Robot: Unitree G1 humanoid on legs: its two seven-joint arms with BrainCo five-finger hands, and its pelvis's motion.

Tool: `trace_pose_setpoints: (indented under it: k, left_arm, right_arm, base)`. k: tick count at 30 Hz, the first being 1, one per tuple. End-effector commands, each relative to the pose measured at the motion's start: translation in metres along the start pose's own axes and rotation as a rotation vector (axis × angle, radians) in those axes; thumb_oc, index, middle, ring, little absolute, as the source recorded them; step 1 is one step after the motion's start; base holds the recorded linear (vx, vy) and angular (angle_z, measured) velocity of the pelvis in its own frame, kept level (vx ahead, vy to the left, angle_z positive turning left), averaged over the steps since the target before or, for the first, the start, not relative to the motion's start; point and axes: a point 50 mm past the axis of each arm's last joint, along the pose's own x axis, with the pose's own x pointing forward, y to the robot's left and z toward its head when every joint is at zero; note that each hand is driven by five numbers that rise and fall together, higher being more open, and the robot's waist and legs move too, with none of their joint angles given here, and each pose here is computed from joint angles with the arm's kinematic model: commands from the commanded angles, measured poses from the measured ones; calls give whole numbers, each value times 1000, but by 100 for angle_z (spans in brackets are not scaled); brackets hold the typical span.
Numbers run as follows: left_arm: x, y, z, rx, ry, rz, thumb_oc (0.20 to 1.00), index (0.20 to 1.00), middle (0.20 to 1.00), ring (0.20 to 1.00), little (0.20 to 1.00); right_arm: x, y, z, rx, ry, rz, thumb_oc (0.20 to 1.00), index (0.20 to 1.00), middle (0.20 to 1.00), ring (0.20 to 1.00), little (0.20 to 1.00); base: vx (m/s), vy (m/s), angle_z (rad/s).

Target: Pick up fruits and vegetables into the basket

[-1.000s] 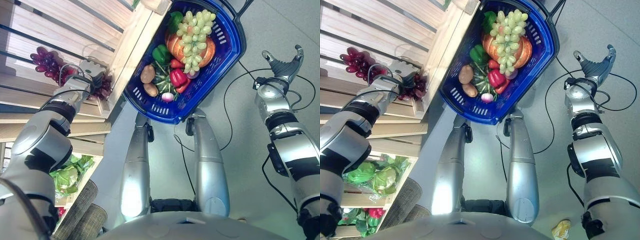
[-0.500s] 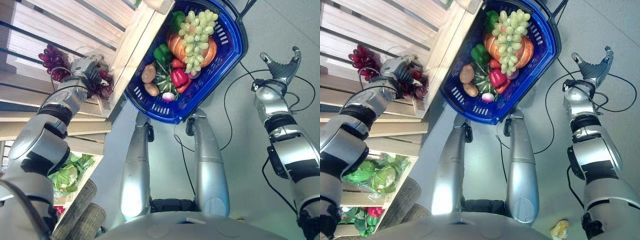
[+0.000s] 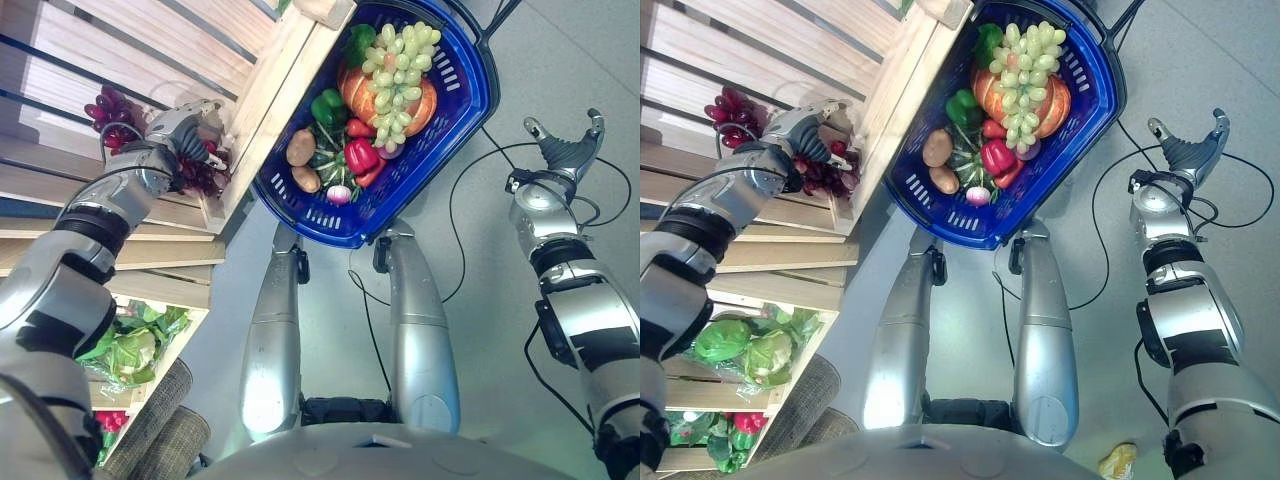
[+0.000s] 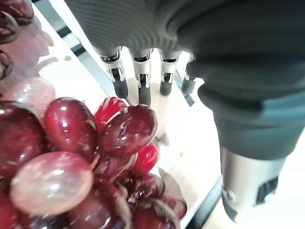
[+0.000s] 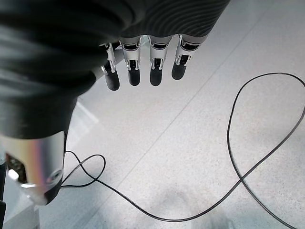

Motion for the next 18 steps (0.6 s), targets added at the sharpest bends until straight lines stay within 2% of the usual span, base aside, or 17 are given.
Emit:
trace_pose_setpoints:
  k: [1,10,18]
  left_arm:
    - [-4,3,-6,31,23,-54,1000,1000,1000,1000,1000]
    - [-6,-11,-11,125,91,-263,1000,1000,1000,1000,1000]
    - [-7,-14,-6,199,76,-291,1000,1000,1000,1000,1000]
  right_arm:
    - [15,-32,0,-18,-46,-71,1000,1000,1000,1000,1000]
    - [15,-31,-1,-9,-34,-75,1000,1000,1000,1000,1000]
    - [15,-33,-3,8,-22,-81,1000,1000,1000,1000,1000]
  base:
    - [0,0,0]
    - [1,-4,0]
    - [-2,-40,2]
